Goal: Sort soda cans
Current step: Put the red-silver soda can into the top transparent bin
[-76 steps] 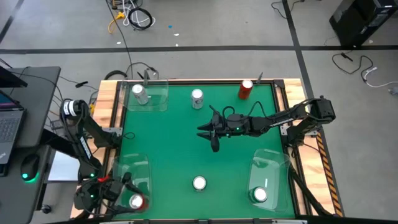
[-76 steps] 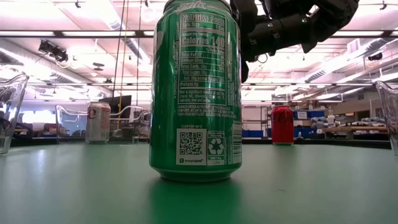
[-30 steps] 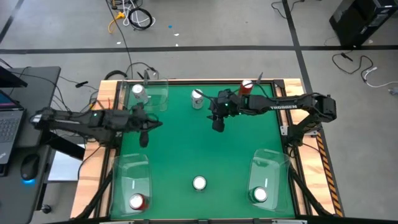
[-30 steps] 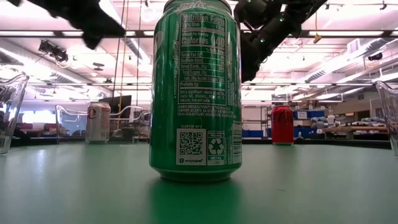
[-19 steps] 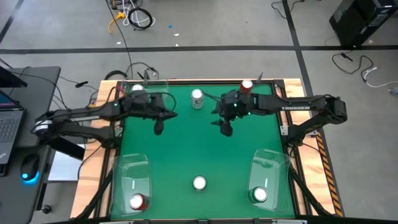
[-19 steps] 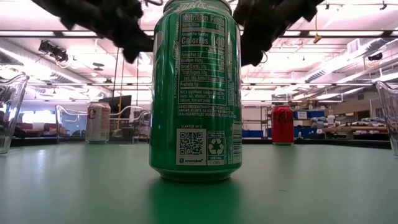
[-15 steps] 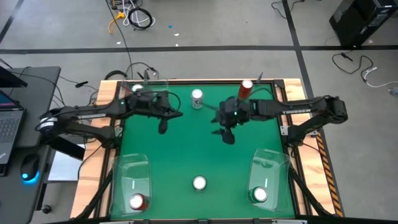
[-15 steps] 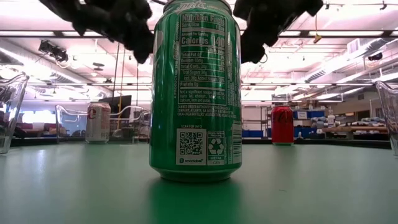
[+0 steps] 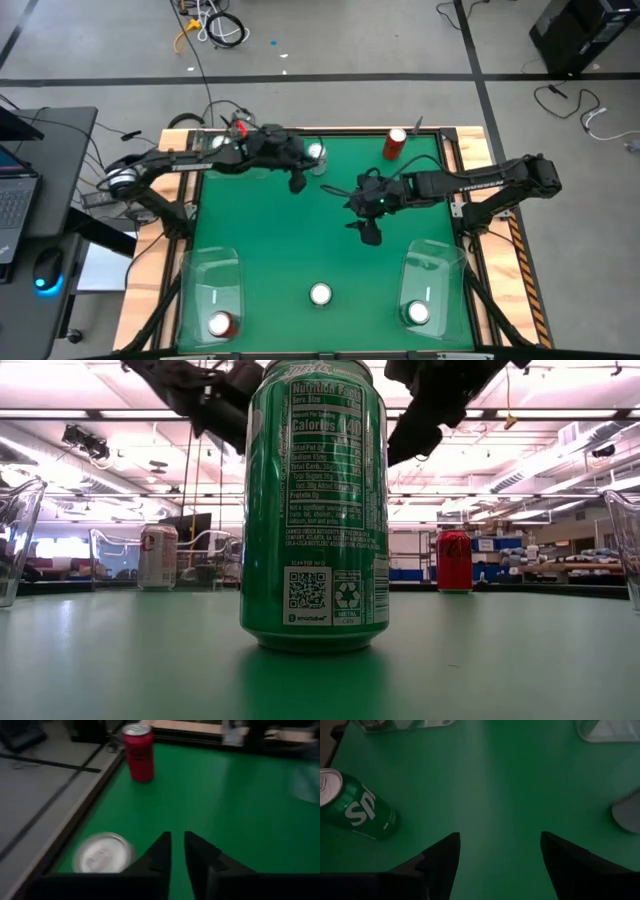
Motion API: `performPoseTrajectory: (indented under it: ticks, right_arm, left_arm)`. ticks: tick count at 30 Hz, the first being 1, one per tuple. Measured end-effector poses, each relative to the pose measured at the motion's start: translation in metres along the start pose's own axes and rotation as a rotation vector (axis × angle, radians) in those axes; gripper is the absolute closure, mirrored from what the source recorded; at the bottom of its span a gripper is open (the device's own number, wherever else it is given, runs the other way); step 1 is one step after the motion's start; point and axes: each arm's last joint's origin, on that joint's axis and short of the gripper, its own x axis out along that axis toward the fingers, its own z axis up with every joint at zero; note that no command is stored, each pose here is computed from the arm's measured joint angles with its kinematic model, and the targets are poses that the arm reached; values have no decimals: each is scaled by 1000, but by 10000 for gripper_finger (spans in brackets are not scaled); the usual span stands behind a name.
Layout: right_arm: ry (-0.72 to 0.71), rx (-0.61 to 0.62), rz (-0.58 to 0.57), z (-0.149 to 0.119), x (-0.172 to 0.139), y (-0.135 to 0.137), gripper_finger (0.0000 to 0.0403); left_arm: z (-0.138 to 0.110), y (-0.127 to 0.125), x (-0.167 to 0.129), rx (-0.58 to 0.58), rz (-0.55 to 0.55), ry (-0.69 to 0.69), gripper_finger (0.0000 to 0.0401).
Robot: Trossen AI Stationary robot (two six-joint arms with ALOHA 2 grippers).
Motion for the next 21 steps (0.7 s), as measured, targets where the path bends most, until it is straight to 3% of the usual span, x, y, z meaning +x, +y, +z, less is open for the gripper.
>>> performPoseTrajectory:
  ticks: [5, 13, 21]
  right_arm:
    - [33, -2, -4, -3, 0, 0, 130]
    - [30, -38, -4, -3, 0, 0, 126]
    - [24, -51, -5, -2, 0, -1, 127]
  left_arm:
    - [6, 6, 13, -11, 101, 78, 263]
    - [1, 8, 20, -19, 169, 158, 151]
    - [-14, 22, 23, -94, 218, 169, 109]
